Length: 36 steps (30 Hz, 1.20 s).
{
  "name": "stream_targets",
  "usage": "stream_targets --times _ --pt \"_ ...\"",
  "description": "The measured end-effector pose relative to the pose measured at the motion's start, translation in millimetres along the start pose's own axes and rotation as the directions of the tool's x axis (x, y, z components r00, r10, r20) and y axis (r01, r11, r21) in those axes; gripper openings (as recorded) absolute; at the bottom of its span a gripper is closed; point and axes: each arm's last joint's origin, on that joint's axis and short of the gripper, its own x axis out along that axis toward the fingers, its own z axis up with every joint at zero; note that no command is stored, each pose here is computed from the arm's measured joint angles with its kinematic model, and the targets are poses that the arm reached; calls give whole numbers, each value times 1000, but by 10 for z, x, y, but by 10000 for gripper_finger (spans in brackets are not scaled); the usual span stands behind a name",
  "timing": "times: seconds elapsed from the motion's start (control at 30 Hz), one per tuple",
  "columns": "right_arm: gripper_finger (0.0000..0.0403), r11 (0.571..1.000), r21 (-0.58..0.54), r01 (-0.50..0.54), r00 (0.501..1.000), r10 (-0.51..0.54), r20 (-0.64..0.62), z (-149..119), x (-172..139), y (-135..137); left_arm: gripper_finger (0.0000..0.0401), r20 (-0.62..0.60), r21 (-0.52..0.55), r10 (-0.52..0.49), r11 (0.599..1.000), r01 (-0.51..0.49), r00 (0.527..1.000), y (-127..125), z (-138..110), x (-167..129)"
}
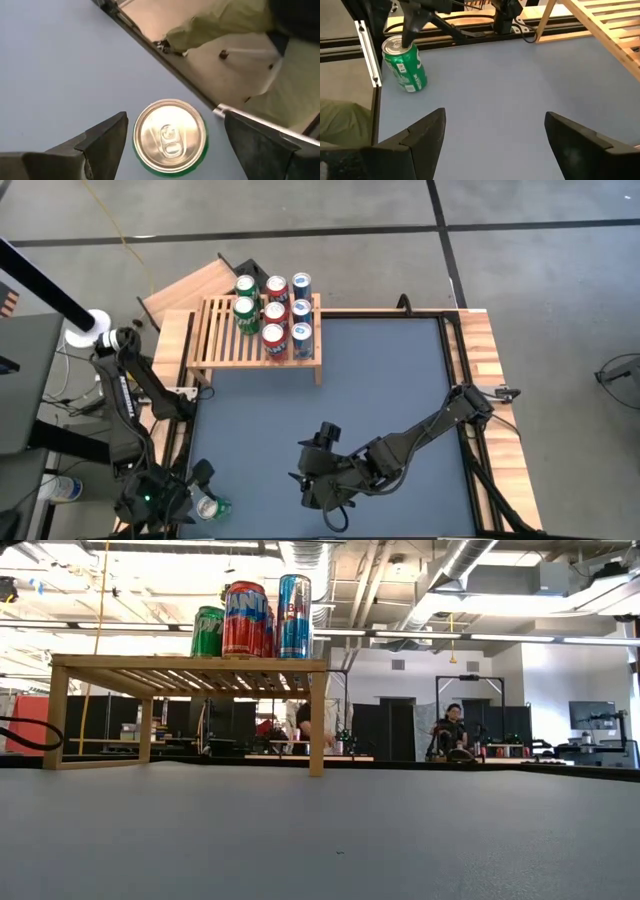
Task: Place canned beverage on shelf
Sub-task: Put the green soda can on the shelf aligned with the other green soda cans
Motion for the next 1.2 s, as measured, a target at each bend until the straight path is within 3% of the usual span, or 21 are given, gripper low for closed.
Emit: stream_targets --times 0.3,0.53,0.77,1.1,1.2 --pt "329 1000 19 14 1000 -15 2 -8 82 -10 320 -78 90 11 996 -4 997 -73 -90 219" --pt "329 999 -19 29 999 -30 -32 -140 294 49 320 -140 49 -35 998 42 990 -36 -104 363" --pt "329 1000 -13 25 999 -25 -31 -148 289 70 320 -164 14 -62 998 65 985 80 -71 413" --pt "329 999 -32 13 999 -15 -38 -190 235 132 281 -206 -86 16 996 -34 978 318 -61 467" --pt "329 998 -62 16 999 -19 -37 -186 242 123 282 -204 -154 98 979 -131 974 421 -25 441"
